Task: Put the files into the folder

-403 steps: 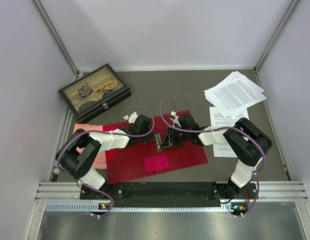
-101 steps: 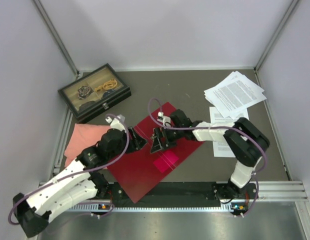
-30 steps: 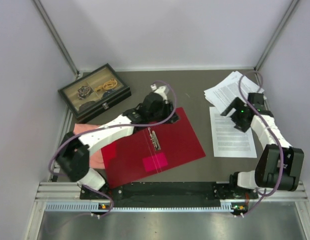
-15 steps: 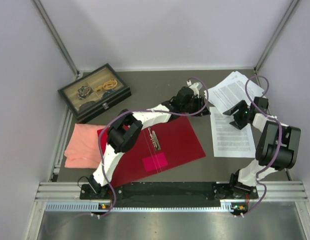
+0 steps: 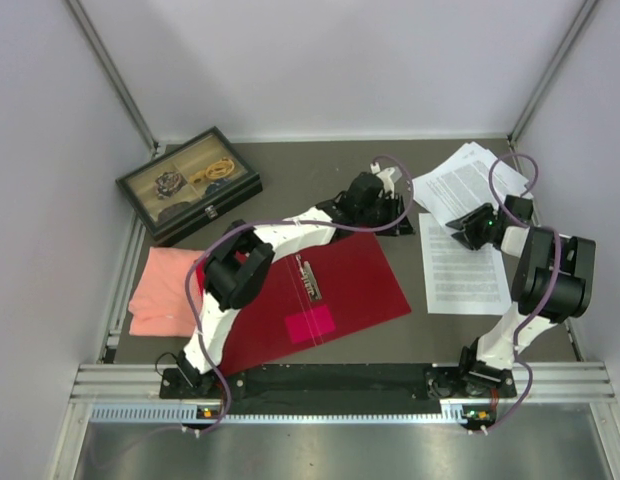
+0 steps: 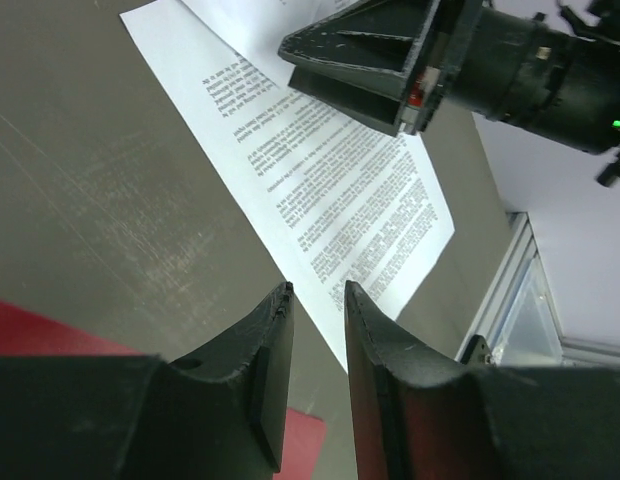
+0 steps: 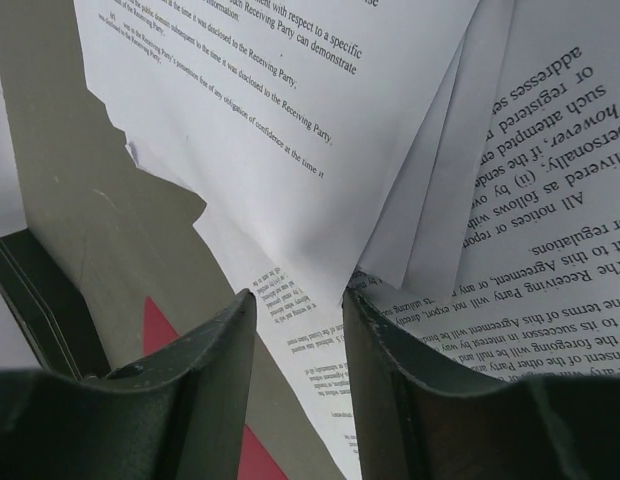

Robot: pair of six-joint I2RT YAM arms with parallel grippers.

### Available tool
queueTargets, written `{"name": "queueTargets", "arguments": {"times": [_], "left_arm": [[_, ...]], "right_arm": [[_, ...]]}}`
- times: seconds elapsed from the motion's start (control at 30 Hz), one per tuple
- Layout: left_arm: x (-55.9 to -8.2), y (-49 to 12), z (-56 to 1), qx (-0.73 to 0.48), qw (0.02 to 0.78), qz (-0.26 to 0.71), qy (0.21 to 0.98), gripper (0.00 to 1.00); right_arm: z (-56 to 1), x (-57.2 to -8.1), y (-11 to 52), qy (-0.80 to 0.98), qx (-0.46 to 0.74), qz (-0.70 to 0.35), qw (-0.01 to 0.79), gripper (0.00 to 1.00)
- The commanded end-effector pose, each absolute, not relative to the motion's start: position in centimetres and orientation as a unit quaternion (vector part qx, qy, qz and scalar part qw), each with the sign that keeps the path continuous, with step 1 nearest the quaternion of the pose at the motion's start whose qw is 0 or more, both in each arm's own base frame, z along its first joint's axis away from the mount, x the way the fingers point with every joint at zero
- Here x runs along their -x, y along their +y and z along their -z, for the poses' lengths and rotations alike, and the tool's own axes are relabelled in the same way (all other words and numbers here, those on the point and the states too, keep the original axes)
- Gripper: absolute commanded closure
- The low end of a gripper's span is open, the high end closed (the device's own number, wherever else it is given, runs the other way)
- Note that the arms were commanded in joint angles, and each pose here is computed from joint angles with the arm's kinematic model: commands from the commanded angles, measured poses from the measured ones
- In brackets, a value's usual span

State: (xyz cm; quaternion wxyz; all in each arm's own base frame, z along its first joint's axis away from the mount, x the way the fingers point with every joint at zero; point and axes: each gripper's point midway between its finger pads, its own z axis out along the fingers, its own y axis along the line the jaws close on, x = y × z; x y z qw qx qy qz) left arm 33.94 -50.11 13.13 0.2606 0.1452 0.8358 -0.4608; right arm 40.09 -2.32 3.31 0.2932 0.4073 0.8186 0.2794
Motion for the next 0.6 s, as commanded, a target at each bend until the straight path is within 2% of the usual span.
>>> {"name": "queueTargets", "arguments": {"times": [0.0, 0.2, 0.23, 0.3, 0.33, 0.4, 0.53, 0.57], "left_arm": [[-32.2, -48.9, -20.2, -0.17, 0.289, 0.494, 0.802, 0.68], [-30.2, -46.7, -21.8, -0.175, 0.287, 0.491, 0.804, 0.68], [-30.0, -46.4, -22.0, -0.174, 0.288, 0.49, 0.804, 0.68], [-29.3, -45.5, -22.2, -0.173, 0.288, 0.487, 0.806, 0.68], [-29.1, -45.1, -22.2, -0.172, 0.289, 0.485, 0.807, 0.68], [-28.3, -44.2, -22.0, -0.17, 0.286, 0.48, 0.812, 0.68], [-27.3, -42.5, -22.2, -0.163, 0.291, 0.471, 0.816, 0.68], [-27.1, -42.0, -21.7, -0.161, 0.29, 0.466, 0.82, 0.68]], "right_arm": [[-1.9, -40.2, -3.6, 0.811, -0.434, -0.253, 0.3, 0.61], [-1.6, -40.3, -3.2, 0.801, -0.436, -0.269, 0.31, 0.71], [-2.0, -40.8, -3.3, 0.796, -0.433, -0.276, 0.322, 0.77], [-2.5, -41.3, -3.0, 0.793, -0.422, -0.29, 0.331, 0.83], [-2.9, -41.5, -2.7, 0.791, -0.413, -0.301, 0.336, 0.92], [-4.2, -42.3, -2.6, 0.786, -0.397, -0.315, 0.355, 1.0], [-7.6, -43.2, -2.1, 0.787, -0.354, -0.336, 0.378, 1.0], [-7.6, -42.6, -1.9, 0.794, -0.36, -0.334, 0.36, 1.0]]}}
